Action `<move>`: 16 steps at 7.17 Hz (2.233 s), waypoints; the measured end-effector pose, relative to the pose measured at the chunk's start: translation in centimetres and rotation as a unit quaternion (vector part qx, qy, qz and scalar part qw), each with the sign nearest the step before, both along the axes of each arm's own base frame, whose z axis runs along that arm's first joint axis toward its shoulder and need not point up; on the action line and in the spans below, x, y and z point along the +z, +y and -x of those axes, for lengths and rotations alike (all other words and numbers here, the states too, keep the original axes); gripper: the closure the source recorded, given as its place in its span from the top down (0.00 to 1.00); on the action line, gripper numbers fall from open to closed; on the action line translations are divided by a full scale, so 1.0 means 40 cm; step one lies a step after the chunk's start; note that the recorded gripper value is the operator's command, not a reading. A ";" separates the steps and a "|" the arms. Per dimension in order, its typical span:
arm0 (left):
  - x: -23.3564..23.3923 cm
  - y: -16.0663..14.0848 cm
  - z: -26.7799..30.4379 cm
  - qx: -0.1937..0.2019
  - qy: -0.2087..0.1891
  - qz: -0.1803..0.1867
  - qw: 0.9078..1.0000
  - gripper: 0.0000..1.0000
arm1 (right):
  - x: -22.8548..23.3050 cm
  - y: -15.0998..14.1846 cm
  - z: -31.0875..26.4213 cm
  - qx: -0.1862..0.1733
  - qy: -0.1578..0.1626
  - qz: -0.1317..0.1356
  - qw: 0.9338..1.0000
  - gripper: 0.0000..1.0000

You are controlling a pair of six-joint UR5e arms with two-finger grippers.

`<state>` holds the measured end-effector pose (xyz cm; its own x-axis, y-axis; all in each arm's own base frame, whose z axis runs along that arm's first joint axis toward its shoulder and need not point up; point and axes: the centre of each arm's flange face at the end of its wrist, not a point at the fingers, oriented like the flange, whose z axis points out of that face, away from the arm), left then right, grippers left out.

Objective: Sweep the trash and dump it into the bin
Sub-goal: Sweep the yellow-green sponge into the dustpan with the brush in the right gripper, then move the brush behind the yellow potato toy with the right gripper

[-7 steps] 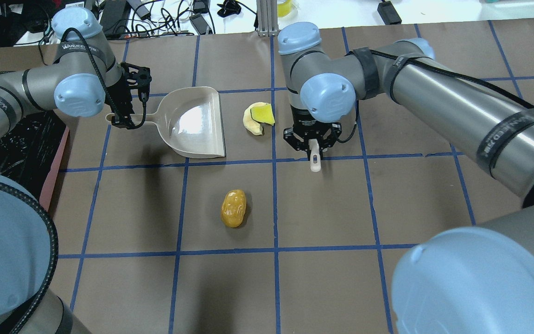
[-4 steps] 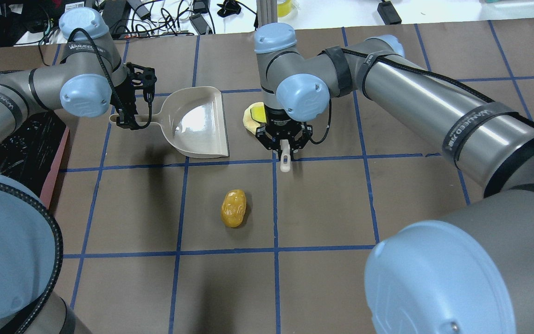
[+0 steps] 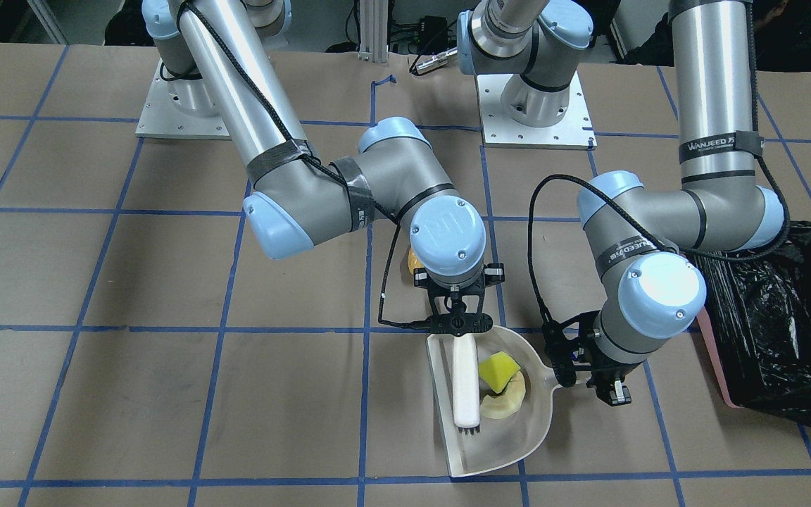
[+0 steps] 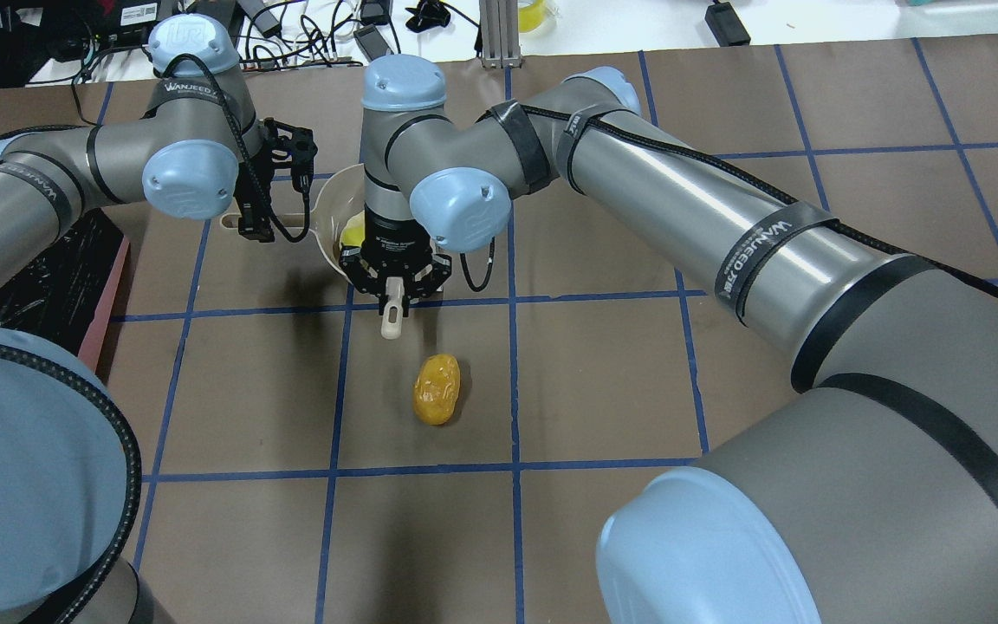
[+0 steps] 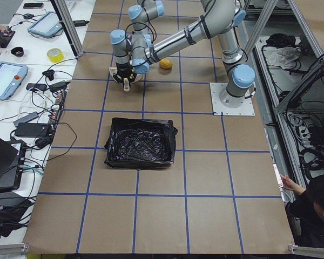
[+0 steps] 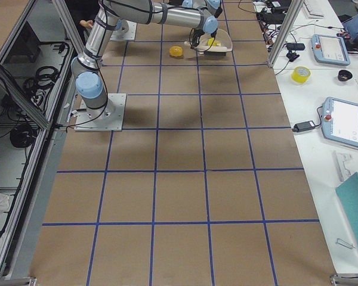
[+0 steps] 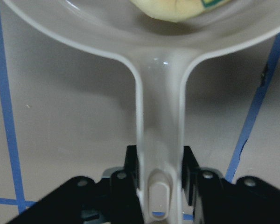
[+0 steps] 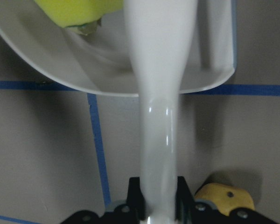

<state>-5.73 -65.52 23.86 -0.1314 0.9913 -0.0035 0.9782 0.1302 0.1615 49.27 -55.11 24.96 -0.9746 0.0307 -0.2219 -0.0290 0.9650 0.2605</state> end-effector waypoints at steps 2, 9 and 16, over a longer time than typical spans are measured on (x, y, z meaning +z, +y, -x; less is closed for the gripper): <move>0.012 0.001 -0.003 -0.005 0.000 0.003 1.000 0.00 | 0.055 0.011 0.029 0.015 0.053 0.032 0.998 0.05; 0.047 0.206 -0.150 -0.072 -0.023 -0.043 0.996 0.00 | 0.169 0.497 0.355 -0.060 0.152 -0.035 0.986 0.03; 0.062 0.453 -0.089 -0.057 -0.039 -0.034 0.997 0.00 | -0.015 0.620 0.139 -0.103 0.128 -0.087 0.983 0.04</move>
<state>-2.16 -47.42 26.32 -0.0207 0.9981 0.0579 0.9700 0.0060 0.2432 43.70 -30.32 24.34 -0.9668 0.2493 0.0559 0.2508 0.8836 0.3955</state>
